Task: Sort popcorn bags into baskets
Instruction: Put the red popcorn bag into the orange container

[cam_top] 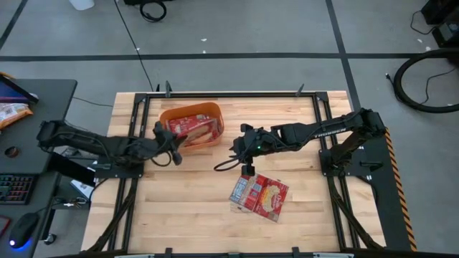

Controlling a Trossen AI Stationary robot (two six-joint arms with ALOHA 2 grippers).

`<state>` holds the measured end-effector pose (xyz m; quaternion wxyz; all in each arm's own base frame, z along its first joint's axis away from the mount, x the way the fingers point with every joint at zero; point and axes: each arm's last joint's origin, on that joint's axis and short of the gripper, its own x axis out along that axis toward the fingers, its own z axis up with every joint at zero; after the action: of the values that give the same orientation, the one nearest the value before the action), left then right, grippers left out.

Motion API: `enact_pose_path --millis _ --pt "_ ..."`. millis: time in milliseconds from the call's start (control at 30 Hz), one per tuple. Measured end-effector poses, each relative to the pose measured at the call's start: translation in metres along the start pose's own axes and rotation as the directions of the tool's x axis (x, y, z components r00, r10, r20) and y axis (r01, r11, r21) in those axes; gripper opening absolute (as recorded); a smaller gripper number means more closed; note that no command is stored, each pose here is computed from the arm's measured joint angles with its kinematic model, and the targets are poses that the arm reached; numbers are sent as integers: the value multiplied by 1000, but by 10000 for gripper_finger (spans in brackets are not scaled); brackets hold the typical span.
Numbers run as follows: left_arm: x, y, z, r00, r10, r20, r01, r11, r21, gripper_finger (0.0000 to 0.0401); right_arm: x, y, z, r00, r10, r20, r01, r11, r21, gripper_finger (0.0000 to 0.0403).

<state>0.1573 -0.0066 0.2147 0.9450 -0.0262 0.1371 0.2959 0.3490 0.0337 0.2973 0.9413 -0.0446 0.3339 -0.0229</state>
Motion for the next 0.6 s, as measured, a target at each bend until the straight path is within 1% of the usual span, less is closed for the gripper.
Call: enact_pose_path --millis 167,267,433,533,600 --pt "11 13 -17 999 -31 19 32 998 -56 35 0 0 0 1000 3 2 -3 1000 0 126" --pt "19 25 -21 998 -59 -5 58 995 -81 34 0 0 0 1000 3 5 -3 1000 1 126" --pt "30 47 -22 994 -105 -34 99 984 -147 31 0 0 1 1000 3 8 -3 1000 1 126" --pt "34 59 -19 989 -143 -24 135 967 -216 32 0 0 1 1000 4 11 -4 1000 1 126" --pt "36 64 -21 987 -159 -40 143 955 -259 32 0 0 1 1000 5 10 -5 1000 1 126"
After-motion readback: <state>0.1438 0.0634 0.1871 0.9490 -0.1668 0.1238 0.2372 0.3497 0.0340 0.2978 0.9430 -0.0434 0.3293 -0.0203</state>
